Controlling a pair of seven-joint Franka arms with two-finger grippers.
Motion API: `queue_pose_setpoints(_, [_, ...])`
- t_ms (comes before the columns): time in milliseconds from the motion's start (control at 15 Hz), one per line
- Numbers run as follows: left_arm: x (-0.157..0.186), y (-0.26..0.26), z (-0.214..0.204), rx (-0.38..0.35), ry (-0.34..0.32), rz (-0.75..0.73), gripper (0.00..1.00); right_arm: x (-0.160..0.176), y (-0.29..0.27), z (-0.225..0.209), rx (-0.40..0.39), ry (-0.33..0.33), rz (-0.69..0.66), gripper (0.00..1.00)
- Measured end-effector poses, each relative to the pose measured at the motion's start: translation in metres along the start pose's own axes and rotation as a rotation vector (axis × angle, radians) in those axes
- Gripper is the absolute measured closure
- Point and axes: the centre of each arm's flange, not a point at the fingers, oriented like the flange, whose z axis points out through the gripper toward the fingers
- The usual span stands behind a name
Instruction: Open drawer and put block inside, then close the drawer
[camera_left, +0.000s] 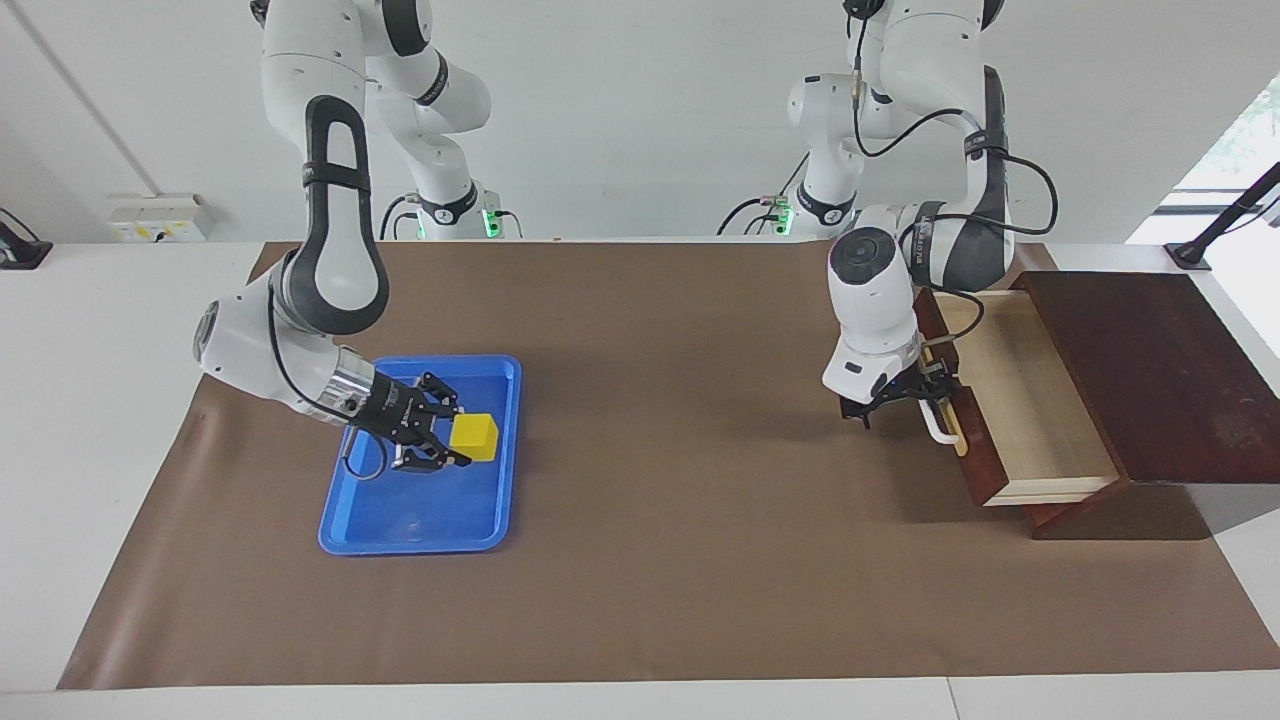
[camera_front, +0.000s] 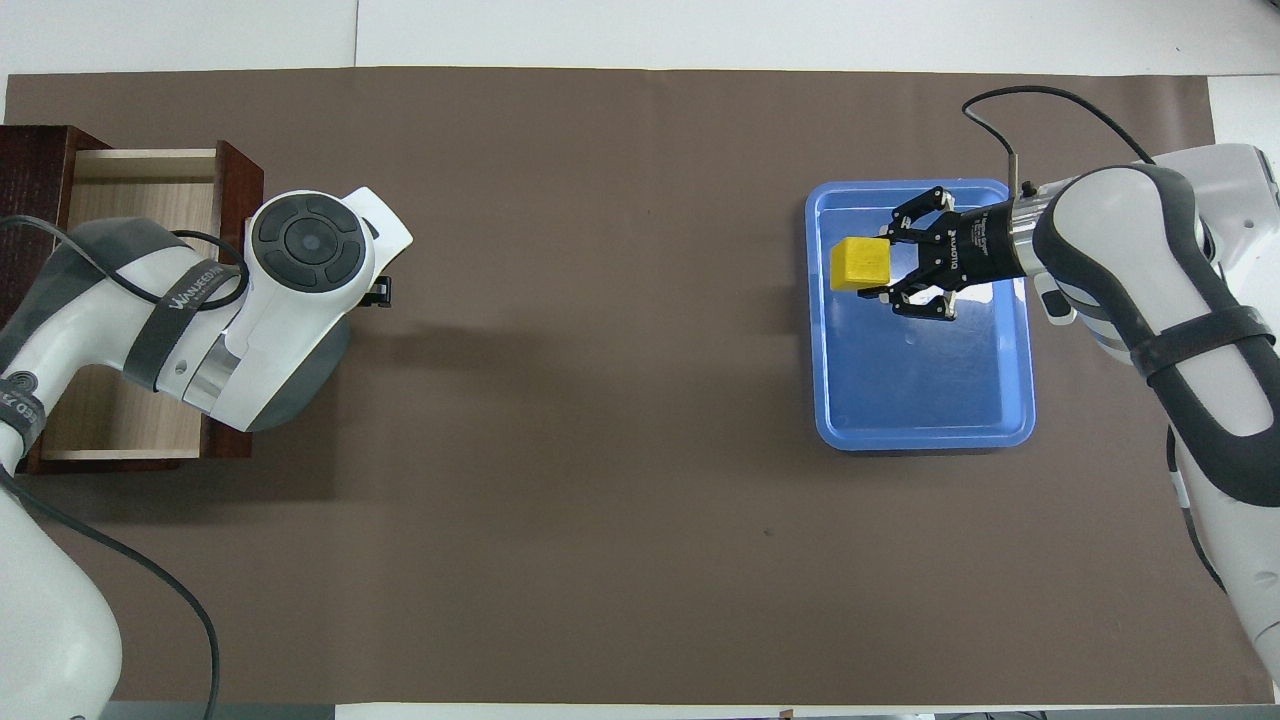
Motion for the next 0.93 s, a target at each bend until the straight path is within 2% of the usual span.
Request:
queue_pose_setpoints(200, [0.0, 0.005, -0.007, -0.002, -0.003, -0.002, 0.0, -0.023, 0.0, 0.019, 0.0, 0.013, -0.005, 0.44])
queue_pose_setpoints(467, [0.002, 0.002, -0.015, -0.002, -0.021, -0.02, 0.0, -0.028, 0.001, 0.025, -0.011, 0.025, -0.019, 0.44])
queue_pose_setpoints(800, [0.018, -0.003, -0.074, -0.099, -0.073, -0.118, 0.0, -0.05, 0.007, 0.044, -0.039, 0.027, -0.055, 0.44])
queue_pose_setpoints(933, [0.022, -0.011, -0.096, -0.139, -0.125, -0.241, 0.0, -0.058, 0.008, 0.047, -0.044, 0.027, -0.068, 0.44])
